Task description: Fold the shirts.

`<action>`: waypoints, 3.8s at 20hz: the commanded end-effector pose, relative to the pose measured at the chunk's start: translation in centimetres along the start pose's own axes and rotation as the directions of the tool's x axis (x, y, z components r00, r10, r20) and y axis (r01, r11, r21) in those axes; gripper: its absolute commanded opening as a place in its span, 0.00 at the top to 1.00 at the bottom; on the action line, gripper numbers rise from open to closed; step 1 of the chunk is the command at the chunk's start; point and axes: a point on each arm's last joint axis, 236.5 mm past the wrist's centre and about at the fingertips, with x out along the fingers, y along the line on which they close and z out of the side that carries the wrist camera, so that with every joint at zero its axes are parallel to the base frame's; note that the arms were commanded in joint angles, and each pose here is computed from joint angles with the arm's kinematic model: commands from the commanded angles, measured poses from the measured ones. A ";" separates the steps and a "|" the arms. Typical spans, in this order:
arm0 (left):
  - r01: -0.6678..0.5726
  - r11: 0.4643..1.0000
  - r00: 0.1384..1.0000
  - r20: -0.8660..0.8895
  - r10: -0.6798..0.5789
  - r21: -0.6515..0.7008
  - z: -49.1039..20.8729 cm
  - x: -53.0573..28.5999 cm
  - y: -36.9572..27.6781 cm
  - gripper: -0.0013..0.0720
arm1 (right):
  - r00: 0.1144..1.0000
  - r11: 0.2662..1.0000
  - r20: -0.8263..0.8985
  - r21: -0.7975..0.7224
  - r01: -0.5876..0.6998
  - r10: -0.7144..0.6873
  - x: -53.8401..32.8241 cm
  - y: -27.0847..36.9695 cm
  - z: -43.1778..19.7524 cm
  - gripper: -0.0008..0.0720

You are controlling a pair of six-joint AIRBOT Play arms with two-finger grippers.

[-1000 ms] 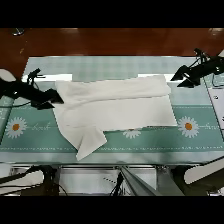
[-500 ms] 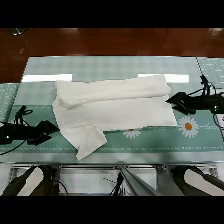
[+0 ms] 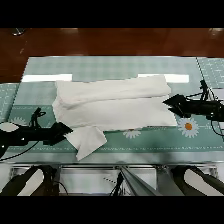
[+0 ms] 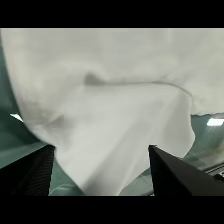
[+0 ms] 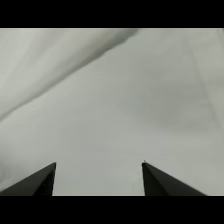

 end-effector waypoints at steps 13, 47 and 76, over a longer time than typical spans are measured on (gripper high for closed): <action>0.060 0.993 0.998 0.026 -0.063 0.099 -0.6 2.9 -3.7 0.95 | 0.937 0.894 -0.174 0.289 0.343 -0.303 -6.9 -14.1 -5.2 0.14; 0.161 0.972 0.969 0.162 -0.189 0.169 23.9 -2.5 -13.7 0.95 | 1.000 0.998 -0.023 -0.067 -0.005 0.004 4.4 3.2 17.0 0.95; -0.192 0.894 0.877 0.479 -0.029 0.405 18.5 -9.0 -14.8 0.03 | 0.966 0.999 -0.253 0.020 -0.043 0.046 9.2 -3.4 15.5 0.14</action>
